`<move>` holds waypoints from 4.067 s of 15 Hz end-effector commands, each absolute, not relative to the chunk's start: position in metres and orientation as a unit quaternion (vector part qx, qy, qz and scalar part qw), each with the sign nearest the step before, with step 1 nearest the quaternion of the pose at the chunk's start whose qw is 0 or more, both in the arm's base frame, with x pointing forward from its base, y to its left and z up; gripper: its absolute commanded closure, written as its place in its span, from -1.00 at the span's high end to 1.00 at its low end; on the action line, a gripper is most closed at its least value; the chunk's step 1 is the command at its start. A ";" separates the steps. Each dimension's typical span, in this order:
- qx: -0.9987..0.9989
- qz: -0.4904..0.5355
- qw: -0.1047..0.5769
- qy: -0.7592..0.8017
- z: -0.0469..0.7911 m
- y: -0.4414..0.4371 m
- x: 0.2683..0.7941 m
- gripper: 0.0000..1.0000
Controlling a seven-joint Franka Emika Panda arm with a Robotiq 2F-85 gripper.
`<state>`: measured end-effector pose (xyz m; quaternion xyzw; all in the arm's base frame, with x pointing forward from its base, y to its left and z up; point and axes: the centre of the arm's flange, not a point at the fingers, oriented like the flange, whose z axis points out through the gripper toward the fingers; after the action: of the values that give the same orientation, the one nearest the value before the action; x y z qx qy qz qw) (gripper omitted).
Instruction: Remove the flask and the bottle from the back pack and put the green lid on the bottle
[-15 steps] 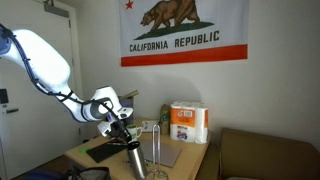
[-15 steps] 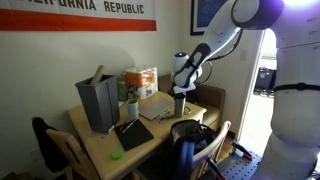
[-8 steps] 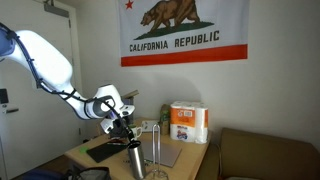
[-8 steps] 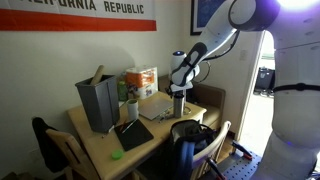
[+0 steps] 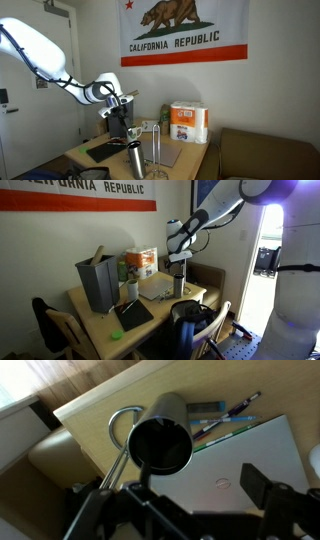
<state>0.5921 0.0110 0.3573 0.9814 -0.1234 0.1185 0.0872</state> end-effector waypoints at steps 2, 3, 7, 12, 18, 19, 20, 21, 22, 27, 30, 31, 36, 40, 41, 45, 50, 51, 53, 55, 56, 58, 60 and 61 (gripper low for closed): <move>0.991 0.039 0.059 -0.112 0.396 0.032 0.564 1.00; 0.992 0.022 0.049 -0.110 0.396 0.037 0.556 1.00; 0.993 -0.008 0.050 -0.108 0.360 0.043 0.522 1.00; 0.990 -0.061 0.036 -0.124 0.284 0.035 0.476 1.00; 0.989 -0.067 0.006 -0.130 0.207 0.031 0.438 1.00; 0.990 -0.062 0.006 -0.125 0.195 0.032 0.435 1.00; 0.991 -0.055 0.005 -0.119 0.185 0.032 0.433 1.00; 0.993 -0.048 0.005 -0.112 0.176 0.032 0.431 1.00; 0.993 -0.043 0.007 -0.111 0.168 0.033 0.431 1.00; 0.995 -0.035 -0.002 -0.097 0.136 0.032 0.425 1.00; 0.995 -0.039 -0.005 -0.095 0.125 0.029 0.421 1.00; 0.995 -0.042 -0.006 -0.094 0.122 0.029 0.419 1.00; 0.994 -0.047 -0.015 -0.093 0.107 0.029 0.414 1.00; 0.996 -0.035 -0.022 -0.081 0.096 0.031 0.412 1.00; 0.997 -0.031 -0.023 -0.074 0.093 0.031 0.412 1.00; 0.998 -0.009 -0.031 -0.050 0.085 0.033 0.409 1.00; 0.999 0.011 -0.040 -0.015 0.075 0.031 0.410 0.50; 0.999 0.014 -0.041 -0.011 0.073 0.031 0.410 0.47; 0.999 0.017 -0.046 -0.004 0.072 0.031 0.411 0.12; 0.999 0.017 -0.046 -0.001 0.075 0.031 0.411 -0.20; 0.999 0.017 -0.045 0.000 0.077 0.031 0.412 -0.32; 0.999 0.017 -0.044 0.000 0.078 0.031 0.414 -0.63; 0.999 0.016 -0.045 -0.002 0.079 0.031 0.415 -0.88; 0.999 0.015 -0.046 -0.006 0.081 0.030 0.416 -0.85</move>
<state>0.4154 0.0329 0.0766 0.9990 -0.0153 0.0091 -0.0410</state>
